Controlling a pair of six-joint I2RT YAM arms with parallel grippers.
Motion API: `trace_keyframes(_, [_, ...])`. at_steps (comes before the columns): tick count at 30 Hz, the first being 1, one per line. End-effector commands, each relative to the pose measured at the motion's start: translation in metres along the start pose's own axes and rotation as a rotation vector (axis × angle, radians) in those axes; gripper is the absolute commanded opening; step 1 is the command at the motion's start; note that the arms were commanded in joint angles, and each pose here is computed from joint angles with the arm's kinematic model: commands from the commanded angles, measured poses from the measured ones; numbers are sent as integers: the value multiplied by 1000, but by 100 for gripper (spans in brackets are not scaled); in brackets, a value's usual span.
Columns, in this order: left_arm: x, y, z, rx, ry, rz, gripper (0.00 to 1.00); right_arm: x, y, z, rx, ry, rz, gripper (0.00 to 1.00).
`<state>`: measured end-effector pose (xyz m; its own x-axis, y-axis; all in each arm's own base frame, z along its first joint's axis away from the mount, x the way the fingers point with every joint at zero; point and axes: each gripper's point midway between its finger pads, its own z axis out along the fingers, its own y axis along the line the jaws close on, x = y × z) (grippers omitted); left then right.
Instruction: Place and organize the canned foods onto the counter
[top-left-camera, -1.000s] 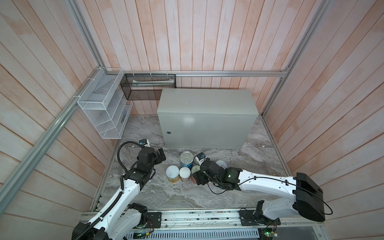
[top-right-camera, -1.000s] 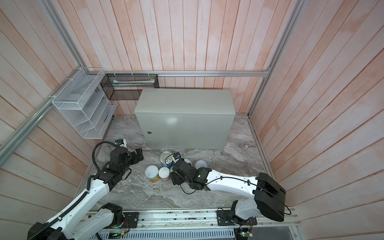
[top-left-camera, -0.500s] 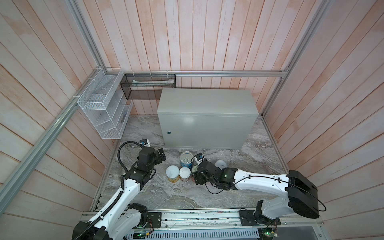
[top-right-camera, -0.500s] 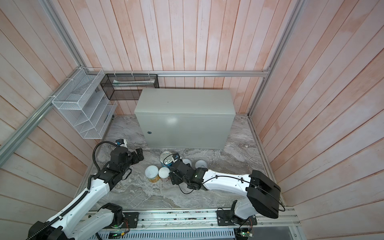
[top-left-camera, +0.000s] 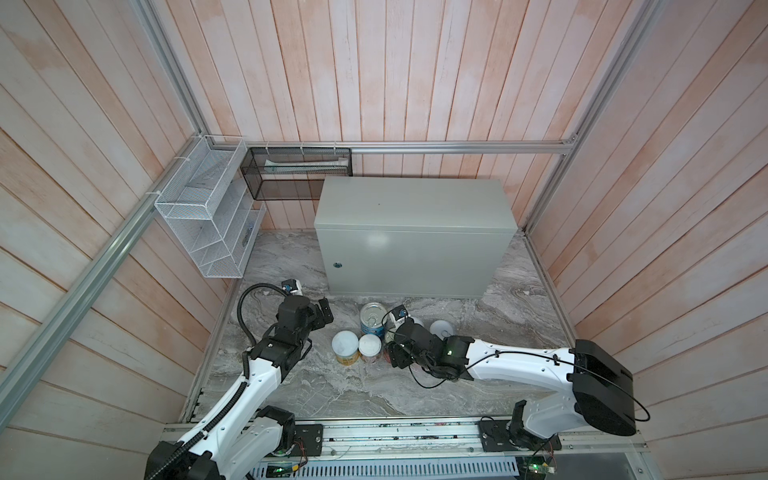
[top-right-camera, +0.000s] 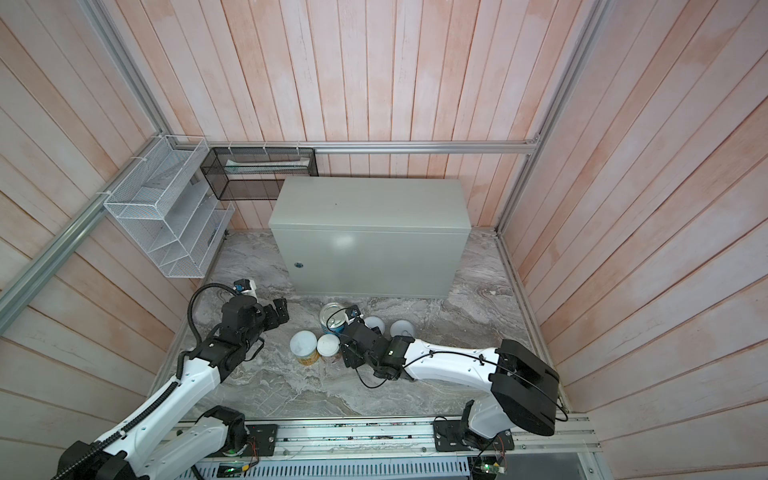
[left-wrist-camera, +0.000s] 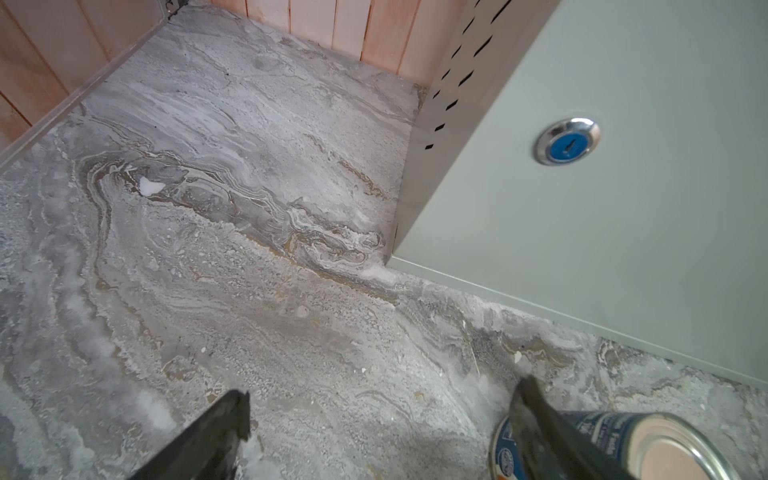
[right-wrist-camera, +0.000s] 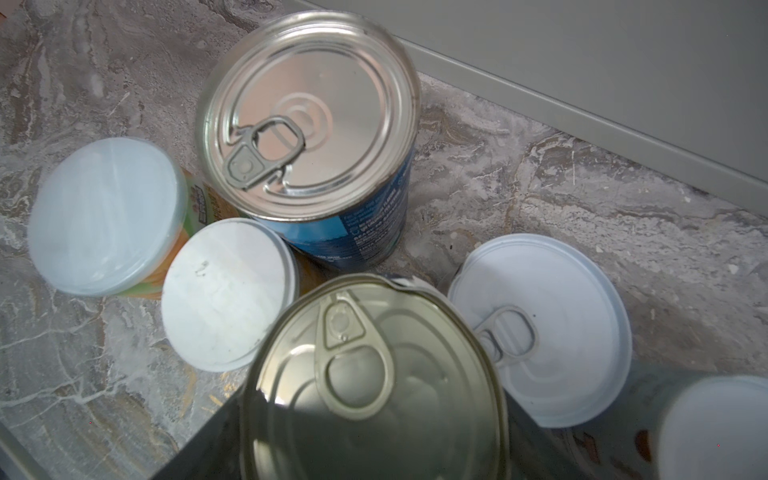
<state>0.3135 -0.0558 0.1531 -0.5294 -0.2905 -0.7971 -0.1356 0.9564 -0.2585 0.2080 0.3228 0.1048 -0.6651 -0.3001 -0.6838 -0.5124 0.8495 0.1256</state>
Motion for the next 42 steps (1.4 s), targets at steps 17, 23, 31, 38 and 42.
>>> trace_keyframes(17, [-22,-14,-27,51,-65,-6,100,-54,6,-39,-129,-186,95,52])
trace_keyframes(23, [-24,-25,-32,84,-67,16,100,-69,1,-52,-196,-226,144,50])
trace_keyframes(31, [-23,-50,-40,179,-52,45,100,-92,-13,-67,-230,-270,159,44])
trace_keyframes(38, [-20,-81,-53,283,-57,115,100,-110,-11,-75,-302,-282,169,44])
trace_keyframes(42, [-15,-102,-59,350,-87,181,100,-117,-5,-79,-334,-282,152,44])
